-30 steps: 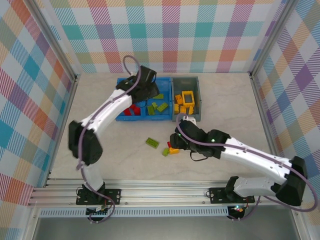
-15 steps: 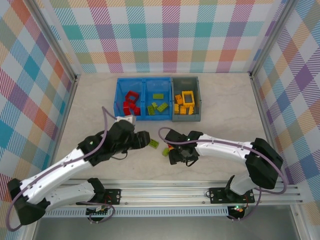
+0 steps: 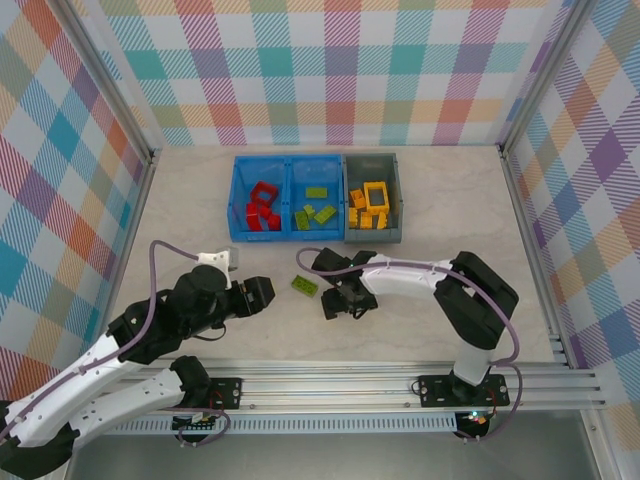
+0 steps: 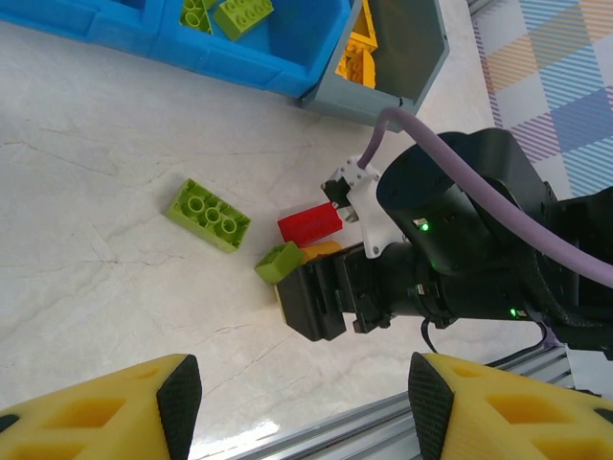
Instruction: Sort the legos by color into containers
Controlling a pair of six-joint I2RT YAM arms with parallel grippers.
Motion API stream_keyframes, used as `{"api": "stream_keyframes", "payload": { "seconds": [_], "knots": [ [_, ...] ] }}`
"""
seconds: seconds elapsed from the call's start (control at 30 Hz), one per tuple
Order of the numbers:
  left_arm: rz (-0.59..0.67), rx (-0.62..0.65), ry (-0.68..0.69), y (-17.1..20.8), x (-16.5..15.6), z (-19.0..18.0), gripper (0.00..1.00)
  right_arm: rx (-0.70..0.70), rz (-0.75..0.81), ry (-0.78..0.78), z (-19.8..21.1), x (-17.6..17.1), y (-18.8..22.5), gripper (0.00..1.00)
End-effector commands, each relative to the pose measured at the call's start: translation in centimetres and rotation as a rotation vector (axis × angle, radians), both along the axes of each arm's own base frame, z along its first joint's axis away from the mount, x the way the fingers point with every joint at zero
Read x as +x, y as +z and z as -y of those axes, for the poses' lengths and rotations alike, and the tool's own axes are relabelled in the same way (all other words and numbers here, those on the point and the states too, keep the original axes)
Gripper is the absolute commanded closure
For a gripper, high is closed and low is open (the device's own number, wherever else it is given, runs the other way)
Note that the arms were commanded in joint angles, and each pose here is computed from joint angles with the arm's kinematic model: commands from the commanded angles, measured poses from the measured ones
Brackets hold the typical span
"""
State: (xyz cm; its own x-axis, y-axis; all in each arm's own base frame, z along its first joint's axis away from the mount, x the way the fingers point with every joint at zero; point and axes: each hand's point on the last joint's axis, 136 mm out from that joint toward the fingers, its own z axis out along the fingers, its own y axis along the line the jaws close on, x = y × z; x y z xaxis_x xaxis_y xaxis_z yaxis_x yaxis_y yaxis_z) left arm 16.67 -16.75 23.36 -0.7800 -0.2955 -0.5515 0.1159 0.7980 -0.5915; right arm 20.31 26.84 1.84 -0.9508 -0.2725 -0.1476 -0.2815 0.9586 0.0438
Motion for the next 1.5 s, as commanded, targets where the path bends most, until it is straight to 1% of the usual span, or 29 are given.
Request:
{"api": "stream_keyframes", "payload": {
  "seconds": [0.0,0.13,0.23,0.37,0.57,0.67,0.8,0.87,0.93,1.03,1.1,1.17,1.3,1.4,1.47],
  "knots": [
    [0.008,-0.007,-0.009,0.6,0.0,0.2,0.39,0.000,0.030,0.014,-0.9,1.2,0.1,0.22],
    [0.006,-0.010,-0.014,0.5,0.1,0.6,0.39,-0.013,0.026,0.007,-1.2,1.7,-0.2,0.25],
    [0.001,-0.010,-0.019,0.3,0.0,0.7,0.39,-0.022,0.014,-0.004,-1.0,1.4,-0.5,0.30],
    [0.000,-0.013,-0.021,0.1,0.0,0.8,0.39,-0.035,0.025,-0.012,-0.2,1.2,-0.8,0.40],
    [-0.003,-0.023,-0.034,0.1,0.2,1.4,0.39,-0.015,0.044,-0.006,0.0,1.2,-0.3,0.52],
    [0.002,-0.040,-0.043,0.4,0.3,1.9,0.39,0.002,0.070,-0.015,0.9,0.8,1.4,0.55],
    [0.003,-0.062,-0.071,0.8,0.6,3.1,0.39,0.017,0.128,-0.038,3.3,0.0,5.3,0.55],
    [0.003,-0.072,-0.093,0.9,0.8,4.1,0.39,0.029,0.156,-0.061,4.7,0.1,7.5,0.55],
    [0.013,-0.079,-0.115,1.3,1.2,5.3,0.39,0.055,0.184,-0.095,6.1,1.0,9.7,0.55],
    [0.043,-0.057,-0.149,2.0,1.9,7.3,0.39,0.146,0.230,-0.177,7.6,4.3,13.3,0.55],
    [0.074,-0.019,-0.176,2.5,2.4,8.8,0.39,0.220,0.248,-0.217,7.7,7.0,15.0,0.55],
    [0.124,0.038,-0.202,3.2,2.9,10.7,0.39,0.279,0.263,-0.243,7.1,10.6,16.3,0.55],
    [0.245,0.163,-0.248,4.7,3.7,15.1,0.39,0.334,0.253,-0.311,6.3,17.7,16.6,0.56],
    [0.314,0.230,-0.265,5.5,4.4,18.1,0.39,0.358,0.254,-0.368,6.4,22.4,16.5,0.56],
    [0.347,0.299,-0.247,5.2,5.1,19.7,0.39,0.381,0.236,-0.398,6.4,24.9,16.1,0.56]
  ]
}}
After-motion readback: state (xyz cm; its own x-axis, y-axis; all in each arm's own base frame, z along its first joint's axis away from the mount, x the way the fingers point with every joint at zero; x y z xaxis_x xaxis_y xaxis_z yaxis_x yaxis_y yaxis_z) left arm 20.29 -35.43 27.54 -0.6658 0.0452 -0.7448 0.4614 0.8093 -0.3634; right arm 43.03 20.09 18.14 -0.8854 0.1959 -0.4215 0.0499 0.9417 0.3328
